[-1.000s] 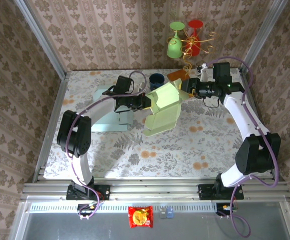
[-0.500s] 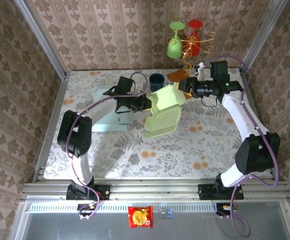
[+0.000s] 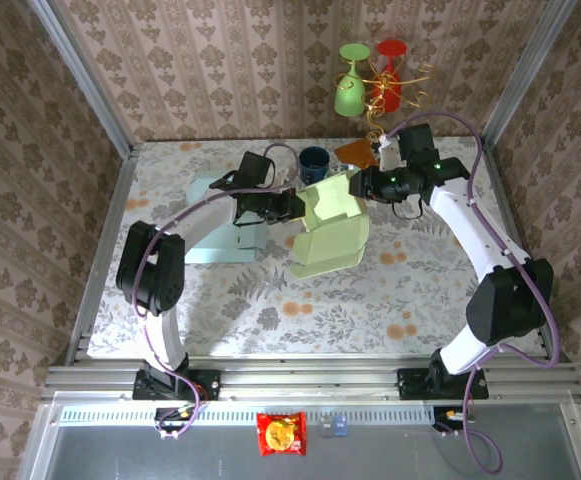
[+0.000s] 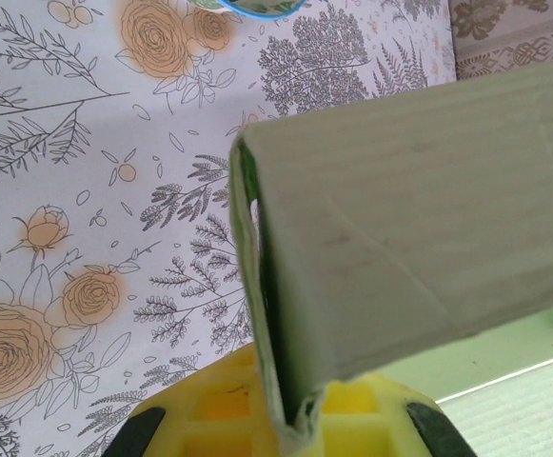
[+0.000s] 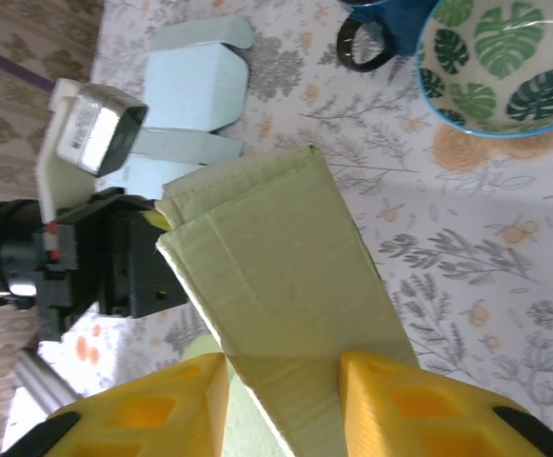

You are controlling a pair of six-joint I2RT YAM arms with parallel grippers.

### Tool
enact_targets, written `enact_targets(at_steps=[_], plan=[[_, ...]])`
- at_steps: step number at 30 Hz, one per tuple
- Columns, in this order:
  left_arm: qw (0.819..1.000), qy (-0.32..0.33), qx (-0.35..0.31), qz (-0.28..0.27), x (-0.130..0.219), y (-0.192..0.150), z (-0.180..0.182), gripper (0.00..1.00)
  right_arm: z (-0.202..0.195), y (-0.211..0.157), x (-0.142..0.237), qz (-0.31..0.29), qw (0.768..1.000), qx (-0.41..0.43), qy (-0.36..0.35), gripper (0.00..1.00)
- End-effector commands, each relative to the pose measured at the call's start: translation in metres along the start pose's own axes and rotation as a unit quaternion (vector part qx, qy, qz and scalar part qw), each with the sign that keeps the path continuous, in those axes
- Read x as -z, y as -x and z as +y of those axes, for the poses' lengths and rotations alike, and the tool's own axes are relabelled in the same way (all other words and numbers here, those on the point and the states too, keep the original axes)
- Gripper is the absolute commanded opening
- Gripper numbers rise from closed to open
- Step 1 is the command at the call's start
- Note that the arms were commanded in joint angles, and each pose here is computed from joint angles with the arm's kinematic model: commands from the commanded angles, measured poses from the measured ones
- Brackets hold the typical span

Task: Fold the paper box

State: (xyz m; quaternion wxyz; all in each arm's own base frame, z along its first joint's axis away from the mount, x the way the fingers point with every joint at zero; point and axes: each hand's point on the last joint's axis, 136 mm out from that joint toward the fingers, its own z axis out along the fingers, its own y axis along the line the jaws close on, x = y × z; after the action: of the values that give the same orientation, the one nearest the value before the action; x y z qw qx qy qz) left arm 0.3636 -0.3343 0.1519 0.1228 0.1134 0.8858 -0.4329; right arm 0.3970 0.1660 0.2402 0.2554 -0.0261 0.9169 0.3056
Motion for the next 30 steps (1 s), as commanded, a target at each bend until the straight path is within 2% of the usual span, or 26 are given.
enact_targets(at_steps=[1,7,12,17,19,23,26,30], plan=[[1.0,-0.006,-0.022,0.004,-0.002,0.003,-0.009,0.0,-0.014,-0.003,-0.005,0.01,0.997,0.028,-0.077,0.35],[1.0,-0.002,-0.024,0.007,-0.004,0.001,-0.01,0.0,-0.028,-0.005,-0.01,0.012,0.98,0.063,-0.186,0.3],[1.0,-0.001,-0.026,0.01,-0.006,-0.001,-0.012,0.0,-0.039,-0.004,-0.009,0.004,0.96,0.087,-0.266,0.19],[1.0,0.006,-0.028,0.012,-0.008,-0.002,-0.016,0.0,-0.044,-0.004,-0.007,-0.003,0.935,0.115,-0.336,0.03],[0.999,0.009,-0.027,0.016,-0.009,-0.005,-0.017,0.0,-0.046,-0.004,-0.006,-0.008,0.928,0.118,-0.354,0.0],[0.999,0.03,-0.02,0.015,-0.01,-0.005,-0.012,0.0,-0.054,-0.004,-0.002,-0.012,0.917,0.116,-0.383,0.0],[0.999,0.032,-0.02,0.016,-0.011,-0.007,-0.012,0.0,-0.056,-0.004,-0.004,-0.009,0.916,0.123,-0.383,0.1],[0.999,0.032,-0.021,0.017,-0.01,-0.008,-0.013,0.0,-0.059,-0.004,-0.007,0.0,0.919,0.125,-0.373,0.16]])
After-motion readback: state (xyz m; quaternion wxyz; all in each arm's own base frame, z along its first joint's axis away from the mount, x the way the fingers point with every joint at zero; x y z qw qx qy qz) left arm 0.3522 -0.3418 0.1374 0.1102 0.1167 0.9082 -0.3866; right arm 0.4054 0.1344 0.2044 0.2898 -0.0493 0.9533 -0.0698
